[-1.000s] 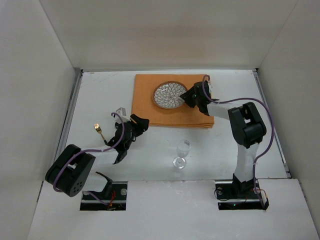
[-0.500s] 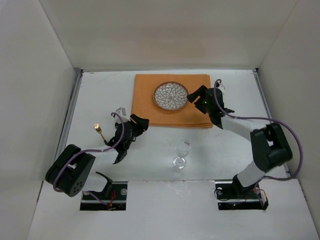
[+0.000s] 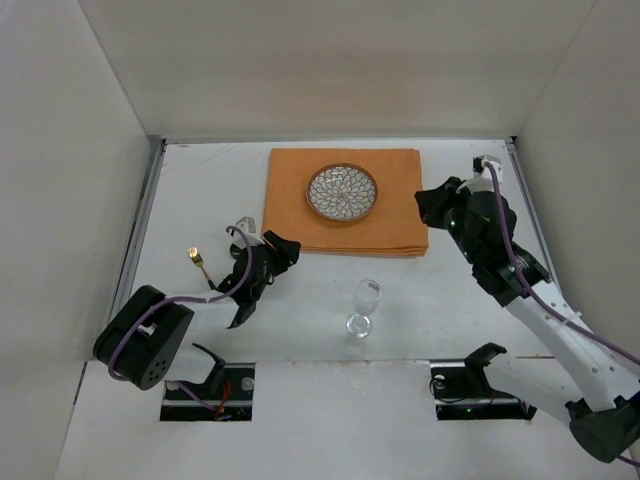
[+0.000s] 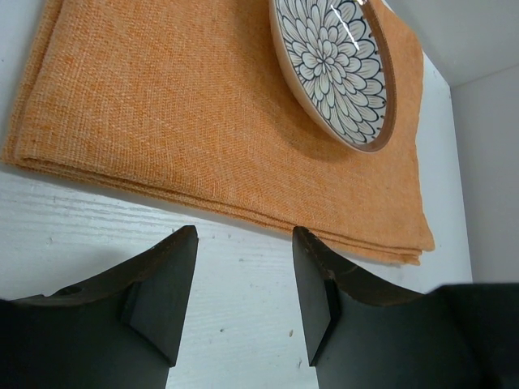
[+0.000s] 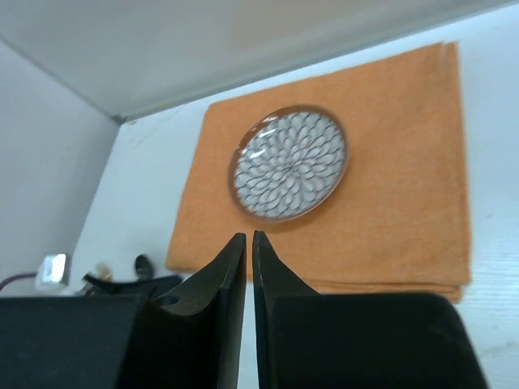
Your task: Set the dinner table for one person
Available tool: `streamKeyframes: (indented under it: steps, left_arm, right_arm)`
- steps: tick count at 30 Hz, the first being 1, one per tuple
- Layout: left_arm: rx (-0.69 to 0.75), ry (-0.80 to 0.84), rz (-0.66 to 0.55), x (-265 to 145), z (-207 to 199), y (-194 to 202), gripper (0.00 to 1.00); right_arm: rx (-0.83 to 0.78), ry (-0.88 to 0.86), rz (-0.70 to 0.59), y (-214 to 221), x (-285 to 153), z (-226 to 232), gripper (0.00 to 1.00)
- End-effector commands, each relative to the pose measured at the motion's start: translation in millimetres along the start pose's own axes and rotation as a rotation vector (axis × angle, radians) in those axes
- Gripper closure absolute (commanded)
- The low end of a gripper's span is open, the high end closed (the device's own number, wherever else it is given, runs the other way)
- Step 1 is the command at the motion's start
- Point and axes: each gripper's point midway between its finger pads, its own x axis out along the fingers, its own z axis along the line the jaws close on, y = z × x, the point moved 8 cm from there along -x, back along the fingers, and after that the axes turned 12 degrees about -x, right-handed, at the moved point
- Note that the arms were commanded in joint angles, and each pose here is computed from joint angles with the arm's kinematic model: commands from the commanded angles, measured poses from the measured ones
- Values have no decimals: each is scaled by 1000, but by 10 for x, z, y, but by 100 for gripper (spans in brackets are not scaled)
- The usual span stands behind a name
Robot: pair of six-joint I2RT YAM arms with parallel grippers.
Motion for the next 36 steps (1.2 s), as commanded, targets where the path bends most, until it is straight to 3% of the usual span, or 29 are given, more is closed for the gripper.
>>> streamKeyframes:
  steps: [1,4,10,16,22,29,32,36]
  left_arm:
    - [-19,63,-25,24,-149,-41,53]
    - [-11,63,-35,16,-147,-56,53]
    - [-4,67,-50,-11,-157,-84,53]
    - [-14,61,-58,-13,-137,-119,52]
    - [-31,61,-67,-27,-116,-167,52]
    - [-68,71,-67,-46,-107,-234,51]
    - [-80,65,-75,-53,-77,-266,51]
    - [-90,69,-70,-54,-84,-264,51]
  right_arm:
    - [-96,120,130,203,296,-223,88]
    - [-56,121,136,225,826,-292,88]
    - [10,123,304,501,1951,-622,90]
    - [169,211,425,1022,2429,-873,93]
    - [188,347,549,1420,2466,-1079,88]
    - [128,437,536,1334,2359,-1113,88]
    - [126,446,424,1074,2198,-1067,87]
    - [61,349,221,397,1740,-754,67]
